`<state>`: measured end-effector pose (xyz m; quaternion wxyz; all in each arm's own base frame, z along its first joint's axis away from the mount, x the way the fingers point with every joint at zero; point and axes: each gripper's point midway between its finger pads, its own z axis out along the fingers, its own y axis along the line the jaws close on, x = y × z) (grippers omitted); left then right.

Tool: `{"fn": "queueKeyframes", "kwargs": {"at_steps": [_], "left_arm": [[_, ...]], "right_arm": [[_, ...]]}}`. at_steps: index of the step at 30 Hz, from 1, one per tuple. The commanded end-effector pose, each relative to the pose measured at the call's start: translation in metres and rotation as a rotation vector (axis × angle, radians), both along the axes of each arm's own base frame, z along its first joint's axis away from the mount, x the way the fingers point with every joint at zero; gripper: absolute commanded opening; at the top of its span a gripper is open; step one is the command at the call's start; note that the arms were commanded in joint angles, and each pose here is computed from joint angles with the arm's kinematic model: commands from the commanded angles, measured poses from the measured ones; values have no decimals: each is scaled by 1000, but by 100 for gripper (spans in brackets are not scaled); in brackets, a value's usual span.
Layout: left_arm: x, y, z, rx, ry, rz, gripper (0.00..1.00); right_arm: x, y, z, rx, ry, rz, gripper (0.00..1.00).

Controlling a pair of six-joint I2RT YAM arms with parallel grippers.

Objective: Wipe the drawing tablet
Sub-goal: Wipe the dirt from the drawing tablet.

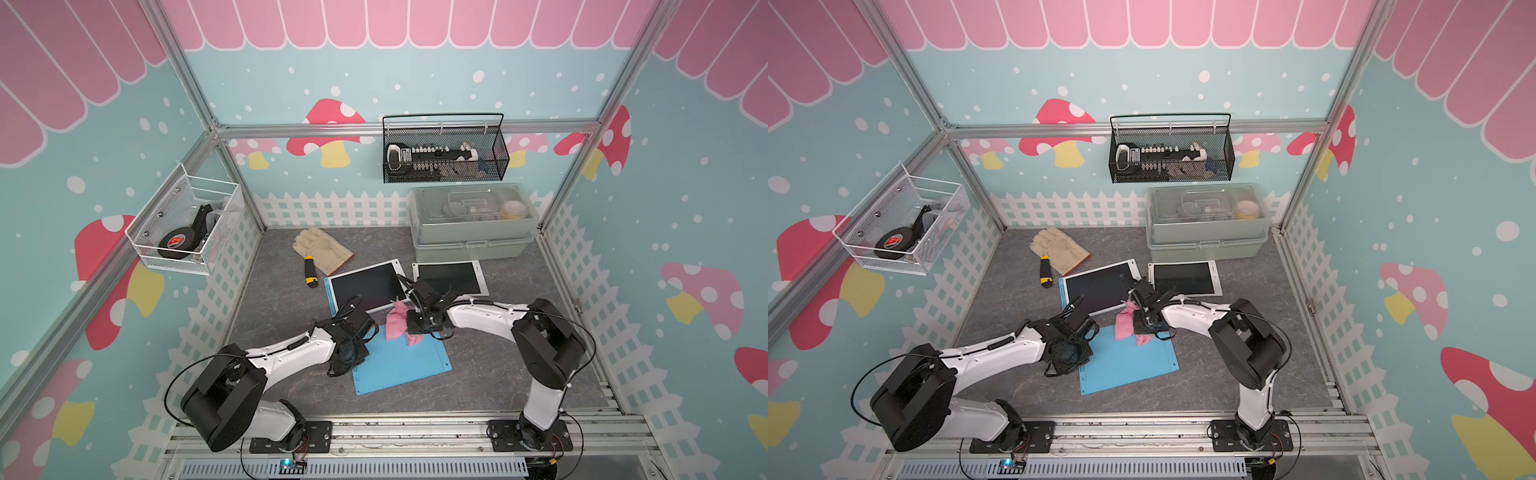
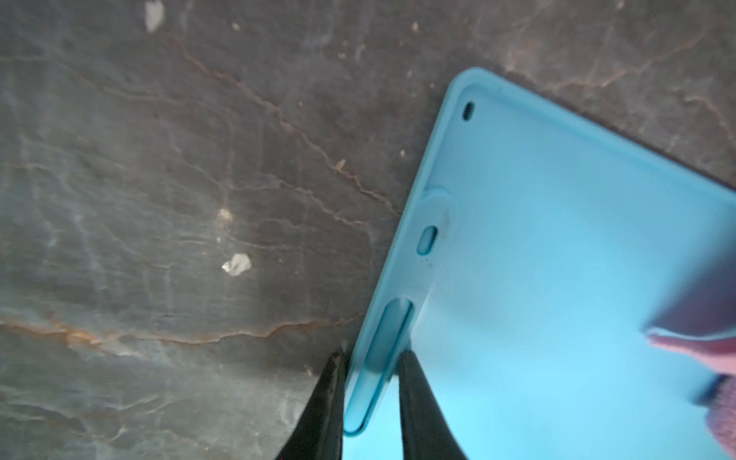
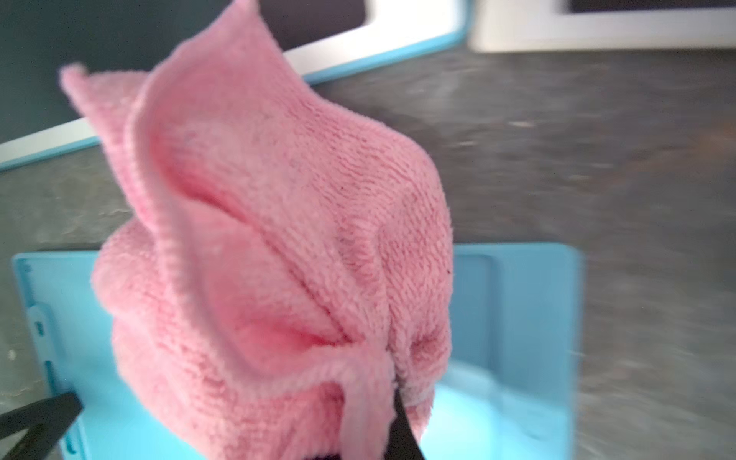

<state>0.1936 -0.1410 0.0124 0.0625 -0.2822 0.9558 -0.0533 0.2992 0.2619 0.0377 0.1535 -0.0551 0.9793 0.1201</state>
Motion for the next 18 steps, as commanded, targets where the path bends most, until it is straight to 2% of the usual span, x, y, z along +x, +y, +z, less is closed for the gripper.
{"fn": "queueKeyframes", "kwargs": {"at_steps": [1,4,7,9,11,14,18], "left_arm": [[-30,24,-34,94,110,39,22],[-28,22,-34,86,107,39,22],[-26,21,-33,80,100,43,22],[-27,20,-33,73,103,43,21],[-27,19,-34,67,103,46,21],[-27,19,-33,66,102,47,21],[-26,19,-33,66,101,44,21]], "right_arm": [[-16,-43,13,-112,-9,19,0],[-31,-26,18,-111,-22,102,0],[-52,27,18,-76,-12,208,0],[-66,58,13,-22,17,236,0],[-72,69,7,28,48,215,0],[-69,41,0,-12,64,160,0],[-64,-31,-6,-94,94,49,0]]}}
